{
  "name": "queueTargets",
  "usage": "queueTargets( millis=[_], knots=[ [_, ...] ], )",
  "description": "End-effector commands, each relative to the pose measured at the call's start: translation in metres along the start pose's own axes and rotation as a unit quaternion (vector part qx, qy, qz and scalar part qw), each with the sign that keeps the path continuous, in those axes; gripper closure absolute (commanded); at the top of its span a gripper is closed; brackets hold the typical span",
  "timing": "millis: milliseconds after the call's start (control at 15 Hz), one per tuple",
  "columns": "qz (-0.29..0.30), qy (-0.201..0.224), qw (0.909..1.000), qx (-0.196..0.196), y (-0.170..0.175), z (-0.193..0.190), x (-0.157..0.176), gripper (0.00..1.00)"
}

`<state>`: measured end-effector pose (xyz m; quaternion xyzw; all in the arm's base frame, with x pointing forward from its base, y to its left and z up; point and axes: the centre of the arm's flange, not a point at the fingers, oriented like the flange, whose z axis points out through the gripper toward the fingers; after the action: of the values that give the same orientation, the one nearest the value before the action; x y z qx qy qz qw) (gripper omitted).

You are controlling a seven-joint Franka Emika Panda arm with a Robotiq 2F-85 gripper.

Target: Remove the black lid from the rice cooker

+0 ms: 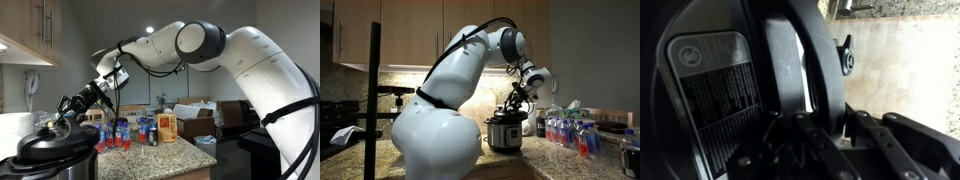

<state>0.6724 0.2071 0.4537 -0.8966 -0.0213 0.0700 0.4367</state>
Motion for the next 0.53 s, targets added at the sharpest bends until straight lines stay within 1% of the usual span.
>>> queueTargets(
  millis=[0,200,467],
  knots=[
    [0.003,-0.004,0.9998,0.017,-0.015,-0.024,0.002,0.94],
    [-0.005,-0.001,0.9997,0.023,-0.022,-0.036,-0.003,0.92],
    [-0.007,0.005,0.9997,0.023,-0.026,-0.048,-0.003,0.94]
  ],
)
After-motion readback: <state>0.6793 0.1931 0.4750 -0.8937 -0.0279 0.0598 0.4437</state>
